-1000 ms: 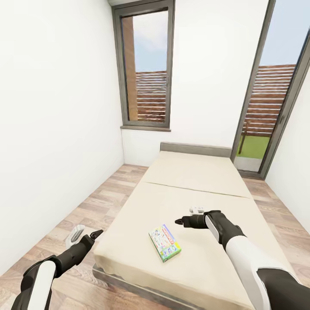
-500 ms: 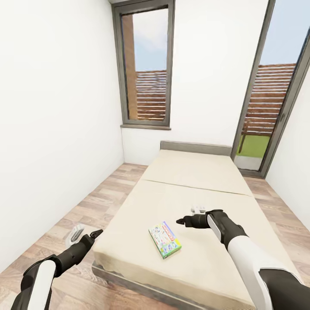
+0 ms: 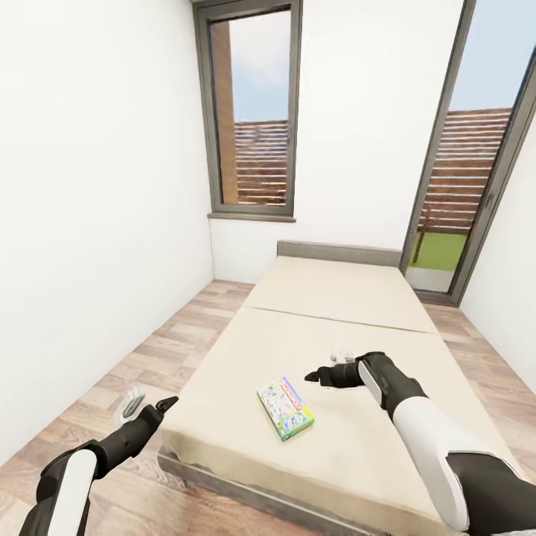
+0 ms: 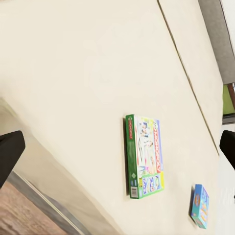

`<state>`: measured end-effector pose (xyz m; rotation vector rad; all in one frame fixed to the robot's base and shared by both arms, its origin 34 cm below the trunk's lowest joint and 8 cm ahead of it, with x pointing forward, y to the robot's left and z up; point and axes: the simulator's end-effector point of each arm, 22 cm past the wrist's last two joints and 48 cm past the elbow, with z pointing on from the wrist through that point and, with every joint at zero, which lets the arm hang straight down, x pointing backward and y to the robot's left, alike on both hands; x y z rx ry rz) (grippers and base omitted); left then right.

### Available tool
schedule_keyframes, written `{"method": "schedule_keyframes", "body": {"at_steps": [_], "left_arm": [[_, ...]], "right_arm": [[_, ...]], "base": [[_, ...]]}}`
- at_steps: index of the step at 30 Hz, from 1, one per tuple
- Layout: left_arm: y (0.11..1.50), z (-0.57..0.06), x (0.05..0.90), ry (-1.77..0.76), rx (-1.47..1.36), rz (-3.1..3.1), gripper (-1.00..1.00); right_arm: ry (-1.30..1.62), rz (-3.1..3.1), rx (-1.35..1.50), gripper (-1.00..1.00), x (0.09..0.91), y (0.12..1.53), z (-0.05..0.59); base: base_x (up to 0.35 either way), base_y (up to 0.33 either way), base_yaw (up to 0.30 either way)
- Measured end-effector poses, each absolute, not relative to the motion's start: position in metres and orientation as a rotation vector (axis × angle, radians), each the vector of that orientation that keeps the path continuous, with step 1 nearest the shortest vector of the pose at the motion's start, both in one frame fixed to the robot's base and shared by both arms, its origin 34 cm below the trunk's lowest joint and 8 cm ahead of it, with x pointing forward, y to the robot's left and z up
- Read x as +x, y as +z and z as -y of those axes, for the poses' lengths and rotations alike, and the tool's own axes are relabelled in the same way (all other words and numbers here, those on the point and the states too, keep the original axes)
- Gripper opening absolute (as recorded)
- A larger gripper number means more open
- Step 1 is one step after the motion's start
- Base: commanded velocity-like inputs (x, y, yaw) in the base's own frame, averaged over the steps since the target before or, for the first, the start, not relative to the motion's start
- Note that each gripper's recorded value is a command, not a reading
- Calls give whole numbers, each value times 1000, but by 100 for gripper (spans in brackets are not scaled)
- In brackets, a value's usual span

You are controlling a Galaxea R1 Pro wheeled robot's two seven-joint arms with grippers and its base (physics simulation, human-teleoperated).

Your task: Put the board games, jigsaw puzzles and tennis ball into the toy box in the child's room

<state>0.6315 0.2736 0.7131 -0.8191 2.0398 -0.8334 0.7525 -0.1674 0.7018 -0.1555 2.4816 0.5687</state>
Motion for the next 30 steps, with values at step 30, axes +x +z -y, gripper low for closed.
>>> {"method": "schedule_keyframes", "body": {"at_steps": [30], "left_arm": [[656,-268,622,-876,-819,-2037,100]], "right_arm": [[537,-2633,-67,100,742,658,195]], "base": [[0,0,0]]}}
